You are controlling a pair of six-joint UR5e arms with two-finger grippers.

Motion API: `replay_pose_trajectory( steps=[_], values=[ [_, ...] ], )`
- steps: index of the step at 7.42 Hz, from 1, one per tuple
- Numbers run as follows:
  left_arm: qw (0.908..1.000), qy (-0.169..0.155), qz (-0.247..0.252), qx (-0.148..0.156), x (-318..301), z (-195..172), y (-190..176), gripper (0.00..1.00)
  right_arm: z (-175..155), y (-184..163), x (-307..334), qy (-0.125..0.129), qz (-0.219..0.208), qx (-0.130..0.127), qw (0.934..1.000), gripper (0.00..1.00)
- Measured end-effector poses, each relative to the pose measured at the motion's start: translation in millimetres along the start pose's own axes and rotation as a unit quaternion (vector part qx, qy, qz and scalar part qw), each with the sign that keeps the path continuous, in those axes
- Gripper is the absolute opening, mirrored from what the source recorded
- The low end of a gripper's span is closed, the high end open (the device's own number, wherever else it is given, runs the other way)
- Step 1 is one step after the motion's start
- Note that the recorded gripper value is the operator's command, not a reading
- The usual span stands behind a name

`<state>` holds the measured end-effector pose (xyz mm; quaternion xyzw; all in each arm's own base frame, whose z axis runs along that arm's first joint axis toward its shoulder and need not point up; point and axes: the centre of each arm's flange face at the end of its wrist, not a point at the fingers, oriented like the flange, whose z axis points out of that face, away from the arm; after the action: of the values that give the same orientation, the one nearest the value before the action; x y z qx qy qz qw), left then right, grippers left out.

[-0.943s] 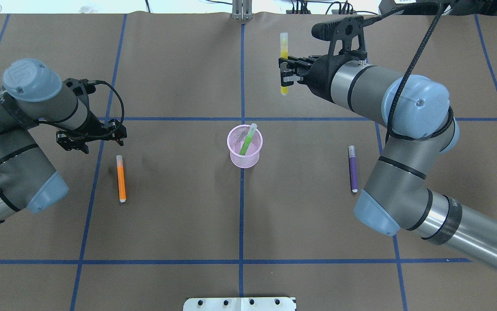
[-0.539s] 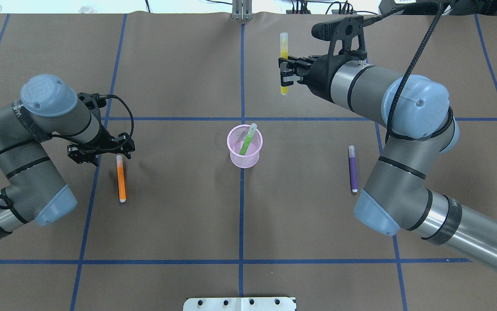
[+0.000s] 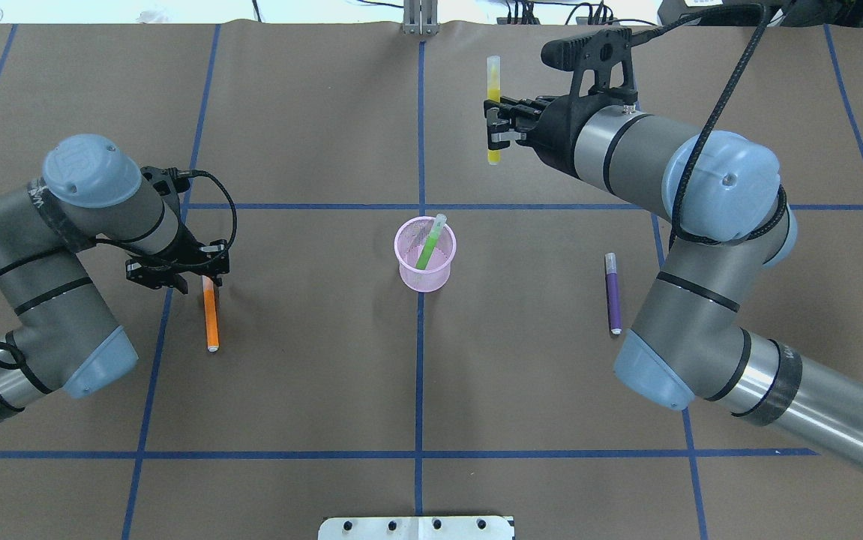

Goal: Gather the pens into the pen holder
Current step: 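Grasp the orange marker with the left gripper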

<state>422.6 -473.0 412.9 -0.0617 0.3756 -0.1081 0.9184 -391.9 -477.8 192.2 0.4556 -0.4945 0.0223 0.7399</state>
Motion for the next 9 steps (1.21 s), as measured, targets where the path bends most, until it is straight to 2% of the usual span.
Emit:
replay_pose_trajectory(
  steps=[3,6,9],
  values=[
    [1.0000,-0.001,0.004,-0.003,2.1,3.5,4.9,0.52,0.1,0.7,-0.6,0.000,0.000,-0.001,1.0000,0.00],
    [1.0000,-0.002,0.006,-0.005,2.1,5.6,7.0,0.43,0.3,1.8,-1.6,-0.001,0.000,-0.001,1.0000,0.00],
    [1.0000,-0.003,0.006,-0.005,2.5,6.3,8.0,0.41,0.3,2.1,-1.9,-0.001,0.000,-0.002,1.0000,0.00]
  ],
)
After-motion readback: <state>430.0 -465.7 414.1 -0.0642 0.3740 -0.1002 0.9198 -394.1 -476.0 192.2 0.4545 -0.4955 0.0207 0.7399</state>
